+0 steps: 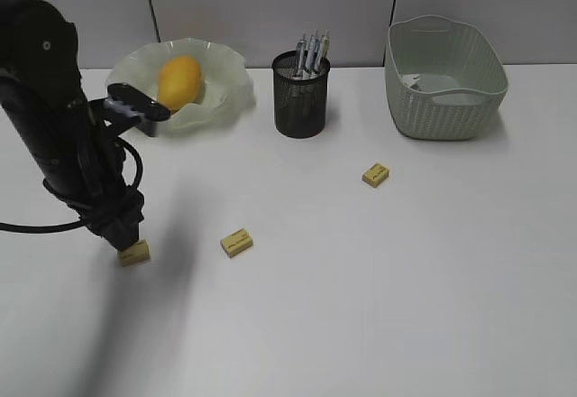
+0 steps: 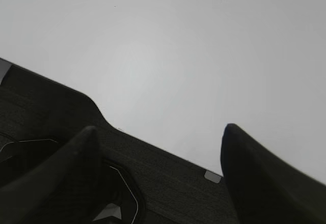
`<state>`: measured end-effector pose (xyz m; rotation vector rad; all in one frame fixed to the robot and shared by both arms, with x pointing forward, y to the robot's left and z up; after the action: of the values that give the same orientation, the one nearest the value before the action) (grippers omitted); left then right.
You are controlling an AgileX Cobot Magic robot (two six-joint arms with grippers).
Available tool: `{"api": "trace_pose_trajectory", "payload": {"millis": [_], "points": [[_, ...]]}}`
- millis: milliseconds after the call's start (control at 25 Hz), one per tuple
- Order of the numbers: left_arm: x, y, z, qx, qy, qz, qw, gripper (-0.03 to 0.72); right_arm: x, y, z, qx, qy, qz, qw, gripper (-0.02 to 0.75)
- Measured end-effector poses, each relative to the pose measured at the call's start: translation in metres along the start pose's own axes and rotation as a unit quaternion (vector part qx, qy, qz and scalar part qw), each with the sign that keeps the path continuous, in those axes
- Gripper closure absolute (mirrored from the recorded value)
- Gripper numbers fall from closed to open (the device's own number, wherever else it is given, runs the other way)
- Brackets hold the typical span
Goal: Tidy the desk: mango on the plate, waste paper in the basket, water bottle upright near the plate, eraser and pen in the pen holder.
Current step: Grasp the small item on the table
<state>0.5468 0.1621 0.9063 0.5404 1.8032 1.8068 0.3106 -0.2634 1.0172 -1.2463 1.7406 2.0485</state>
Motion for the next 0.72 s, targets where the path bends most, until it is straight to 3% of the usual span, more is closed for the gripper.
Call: {"api": "trace_pose_trajectory", "payload": {"millis": [280,720], "points": [[-0.002,-0.022,0.000,0.004,-0.038,0.015,0.999,0.210,0.000,0.000,0.000,0.000,0.000,0.000,1.000,0.155],[-0.006,-0.048,0.002,0.002,-0.051,0.022,0.998,0.225,0.000,0.000,0.000,0.000,0.000,0.000,1.000,0.155]]}}
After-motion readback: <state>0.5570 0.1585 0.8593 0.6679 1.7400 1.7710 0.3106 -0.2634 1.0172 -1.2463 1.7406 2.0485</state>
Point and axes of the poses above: a point on each arm's last joint axis where the gripper is mounted, y pointing back along that axis away from the gripper, z along the wrist's bending axis when the last joint is at zero, x = y × z, the point moved 4 cm from there along -y, pointing out along that axis toward the gripper, and after that the axes turned 3 degrees about y, right-handed, at the moved point
